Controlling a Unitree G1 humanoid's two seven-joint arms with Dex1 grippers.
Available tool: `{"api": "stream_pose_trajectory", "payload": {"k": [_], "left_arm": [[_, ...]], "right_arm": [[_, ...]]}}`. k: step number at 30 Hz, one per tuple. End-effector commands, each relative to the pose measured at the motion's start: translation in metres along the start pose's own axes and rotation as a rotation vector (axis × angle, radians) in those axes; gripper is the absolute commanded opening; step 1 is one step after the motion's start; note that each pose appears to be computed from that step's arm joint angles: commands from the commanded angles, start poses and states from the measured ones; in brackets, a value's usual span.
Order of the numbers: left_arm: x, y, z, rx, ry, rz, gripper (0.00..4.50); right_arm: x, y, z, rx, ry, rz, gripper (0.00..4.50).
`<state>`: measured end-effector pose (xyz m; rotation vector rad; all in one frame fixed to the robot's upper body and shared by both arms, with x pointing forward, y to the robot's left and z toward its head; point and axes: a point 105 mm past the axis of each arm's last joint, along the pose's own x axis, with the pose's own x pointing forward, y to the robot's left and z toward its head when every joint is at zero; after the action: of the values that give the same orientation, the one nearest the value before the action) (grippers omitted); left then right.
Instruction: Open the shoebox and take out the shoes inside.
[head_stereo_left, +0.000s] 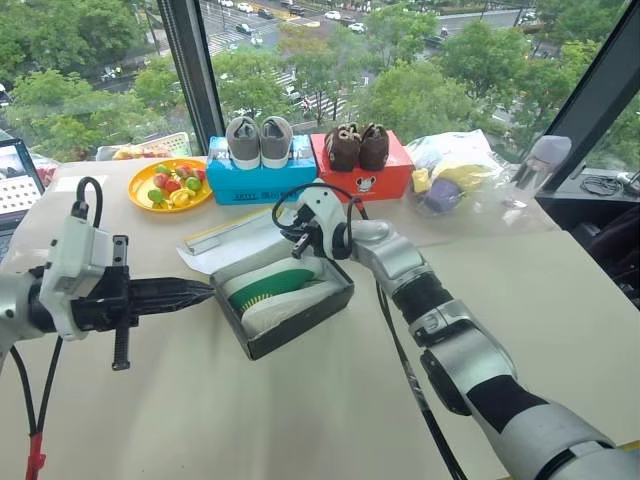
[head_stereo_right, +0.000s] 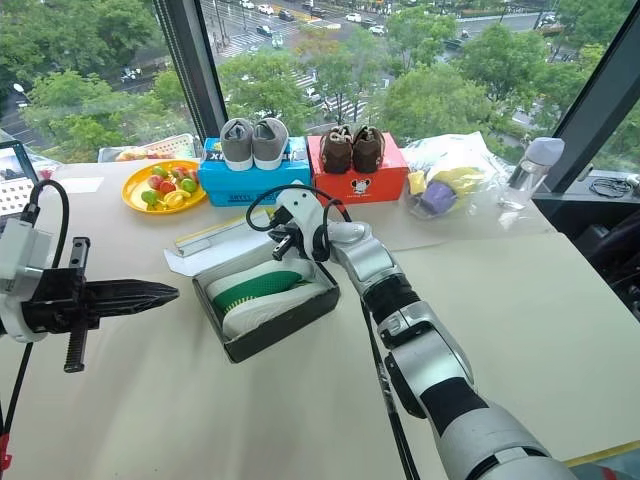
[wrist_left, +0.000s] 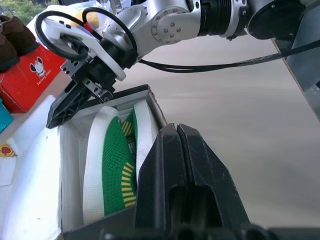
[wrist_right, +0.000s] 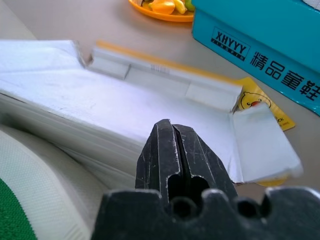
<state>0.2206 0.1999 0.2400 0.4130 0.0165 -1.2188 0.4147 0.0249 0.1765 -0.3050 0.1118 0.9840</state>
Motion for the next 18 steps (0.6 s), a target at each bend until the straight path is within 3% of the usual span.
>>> {"api": "stream_pose_trajectory", "payload": {"k": [1,5,9,12,14,18], "left_arm": [[0.003,-0.001,0.005,0.027,-0.015,-0.009,0.04],[0.010,0.001,-0.008,0.013,-0.012,-0.017,0.04],[0.014,0.001,-0.020,-0.010,-0.006,-0.029,0.04],[0.014,-0.001,-0.031,-0.031,0.005,-0.046,0.00],[0.014,-0.001,-0.036,-0.040,0.011,-0.054,0.00],[0.010,0.001,-0.040,-0.054,0.023,-0.061,0.00]], "right_arm": [[-0.014,-0.002,0.015,-0.009,-0.068,0.005,0.00],[-0.071,-0.001,0.063,-0.068,-0.191,0.010,0.00],[-0.117,0.022,0.073,-0.131,-0.155,0.091,0.00],[-0.128,0.039,0.051,-0.177,-0.017,0.153,0.74],[-0.126,0.050,0.042,-0.231,0.041,0.196,1.50],[-0.112,0.066,0.039,-0.344,0.073,0.276,2.90]]}}
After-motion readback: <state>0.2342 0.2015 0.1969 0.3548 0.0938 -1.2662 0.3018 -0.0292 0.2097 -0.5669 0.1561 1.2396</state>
